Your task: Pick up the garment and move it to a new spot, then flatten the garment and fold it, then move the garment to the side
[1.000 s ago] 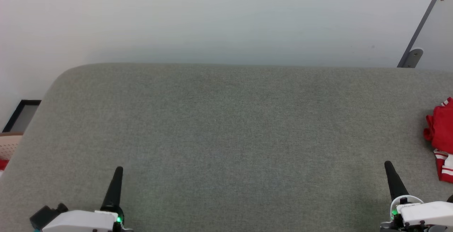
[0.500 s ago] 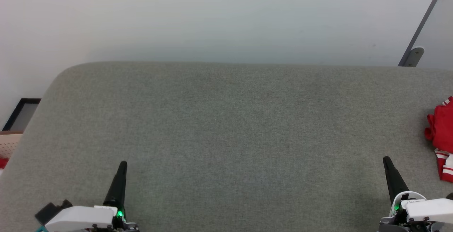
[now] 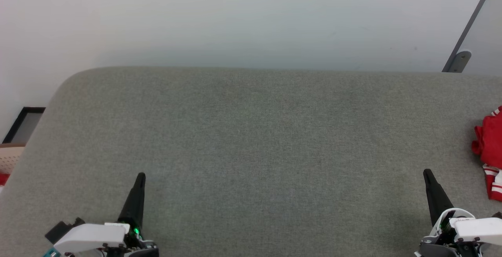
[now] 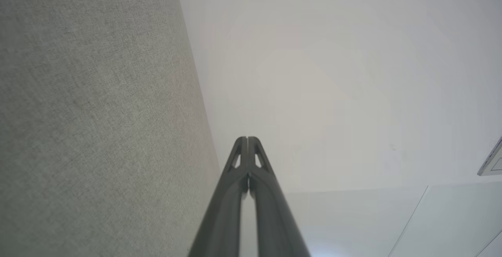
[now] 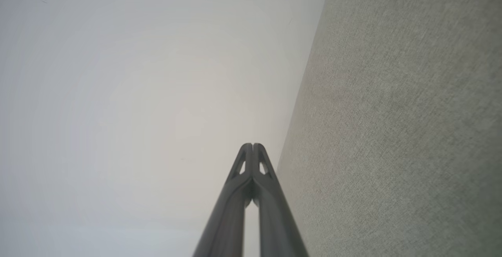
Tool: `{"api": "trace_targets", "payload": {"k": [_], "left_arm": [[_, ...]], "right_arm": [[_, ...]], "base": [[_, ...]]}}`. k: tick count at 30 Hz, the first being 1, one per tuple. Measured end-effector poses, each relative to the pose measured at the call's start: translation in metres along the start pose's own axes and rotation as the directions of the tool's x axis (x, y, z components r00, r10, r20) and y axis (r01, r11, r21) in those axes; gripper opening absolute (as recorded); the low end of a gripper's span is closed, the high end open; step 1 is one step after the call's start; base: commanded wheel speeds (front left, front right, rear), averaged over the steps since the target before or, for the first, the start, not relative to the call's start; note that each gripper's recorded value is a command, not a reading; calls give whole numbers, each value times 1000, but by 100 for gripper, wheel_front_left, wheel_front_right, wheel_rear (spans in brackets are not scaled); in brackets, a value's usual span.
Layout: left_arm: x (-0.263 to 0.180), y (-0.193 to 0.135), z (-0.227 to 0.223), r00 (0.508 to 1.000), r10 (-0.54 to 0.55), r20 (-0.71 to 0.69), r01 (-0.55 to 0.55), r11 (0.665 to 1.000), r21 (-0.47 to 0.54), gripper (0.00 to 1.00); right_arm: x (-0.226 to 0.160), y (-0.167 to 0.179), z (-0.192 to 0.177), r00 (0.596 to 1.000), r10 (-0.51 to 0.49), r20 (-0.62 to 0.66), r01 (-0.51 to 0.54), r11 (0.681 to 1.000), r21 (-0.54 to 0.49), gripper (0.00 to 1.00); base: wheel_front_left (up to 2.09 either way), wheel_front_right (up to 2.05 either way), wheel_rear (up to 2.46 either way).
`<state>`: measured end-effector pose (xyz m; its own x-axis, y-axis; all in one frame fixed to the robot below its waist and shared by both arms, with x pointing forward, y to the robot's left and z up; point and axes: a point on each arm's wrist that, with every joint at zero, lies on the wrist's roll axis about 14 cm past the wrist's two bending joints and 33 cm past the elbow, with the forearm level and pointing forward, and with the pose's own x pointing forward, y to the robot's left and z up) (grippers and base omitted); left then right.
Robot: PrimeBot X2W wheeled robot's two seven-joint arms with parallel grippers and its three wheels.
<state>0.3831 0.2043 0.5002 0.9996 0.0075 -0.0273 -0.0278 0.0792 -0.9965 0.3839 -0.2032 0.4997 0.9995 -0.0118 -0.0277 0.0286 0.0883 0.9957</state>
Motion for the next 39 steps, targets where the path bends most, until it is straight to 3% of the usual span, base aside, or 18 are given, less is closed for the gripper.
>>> {"api": "trace_targets", "payload": {"k": [13,39], "left_arm": [[4,-4,-4,1000,-17,-7,16,996,-82,0],[5,-5,-5,1000,-17,-7,17,996,-83,0]], "right_arm": [[3,3,-2,1000,15,-10,-15,996,89,0],[5,7,-2,1000,24,-10,-23,996,90,0]], "base": [[0,0,0],[0,0,0]]}}
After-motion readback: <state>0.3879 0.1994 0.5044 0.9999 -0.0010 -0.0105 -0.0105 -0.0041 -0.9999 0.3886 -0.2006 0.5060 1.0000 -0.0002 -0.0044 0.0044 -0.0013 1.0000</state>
